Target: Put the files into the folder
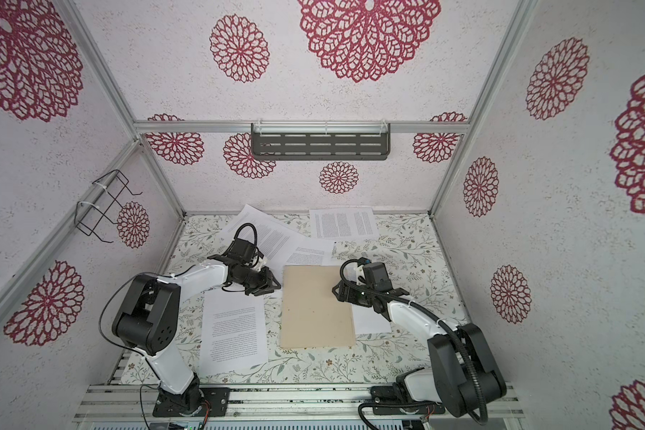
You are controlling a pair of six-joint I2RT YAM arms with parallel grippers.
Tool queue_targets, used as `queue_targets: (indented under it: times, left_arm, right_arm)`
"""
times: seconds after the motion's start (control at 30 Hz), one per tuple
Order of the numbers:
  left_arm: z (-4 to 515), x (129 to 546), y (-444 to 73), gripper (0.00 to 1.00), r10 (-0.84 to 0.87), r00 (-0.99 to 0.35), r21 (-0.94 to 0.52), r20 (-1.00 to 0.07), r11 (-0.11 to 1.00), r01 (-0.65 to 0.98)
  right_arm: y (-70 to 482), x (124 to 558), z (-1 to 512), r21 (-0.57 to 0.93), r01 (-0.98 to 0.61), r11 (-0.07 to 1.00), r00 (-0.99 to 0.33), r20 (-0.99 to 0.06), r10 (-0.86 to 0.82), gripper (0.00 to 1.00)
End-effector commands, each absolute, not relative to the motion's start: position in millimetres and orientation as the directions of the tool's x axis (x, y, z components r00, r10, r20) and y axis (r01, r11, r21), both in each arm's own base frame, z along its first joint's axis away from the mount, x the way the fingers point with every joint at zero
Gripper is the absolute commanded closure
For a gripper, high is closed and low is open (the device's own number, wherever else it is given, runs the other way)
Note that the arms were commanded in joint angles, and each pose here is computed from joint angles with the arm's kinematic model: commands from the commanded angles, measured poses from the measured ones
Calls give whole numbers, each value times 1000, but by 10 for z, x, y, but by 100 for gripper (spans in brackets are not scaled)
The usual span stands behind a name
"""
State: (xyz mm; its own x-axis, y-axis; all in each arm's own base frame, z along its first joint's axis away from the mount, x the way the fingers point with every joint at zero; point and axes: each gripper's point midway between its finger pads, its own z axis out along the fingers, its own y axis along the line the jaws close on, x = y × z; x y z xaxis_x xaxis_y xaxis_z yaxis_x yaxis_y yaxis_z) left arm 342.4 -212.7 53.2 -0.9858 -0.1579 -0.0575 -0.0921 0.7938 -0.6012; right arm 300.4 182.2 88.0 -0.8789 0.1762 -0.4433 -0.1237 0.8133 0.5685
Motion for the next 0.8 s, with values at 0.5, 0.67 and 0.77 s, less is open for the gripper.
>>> queue_targets:
  times: [0.5, 0.67, 0.77]
  left_arm:
    - [270, 3564, -2349, 87, -121, -993, -628, 5, 772, -98]
    - [119, 3533, -2341, 90, -123, -992, -613, 38, 781, -120]
    - [81, 3524, -2325, 93, -126, -991, -600, 44, 790, -127]
  right_arm:
    - [1872, 3083, 822, 552, -129, 824, -892, -427, 146, 22]
    - [1859, 3092, 777, 541, -125, 832, -896, -422, 139, 21]
    - [1870, 3091, 754, 539, -127, 832, -899, -417, 132, 20]
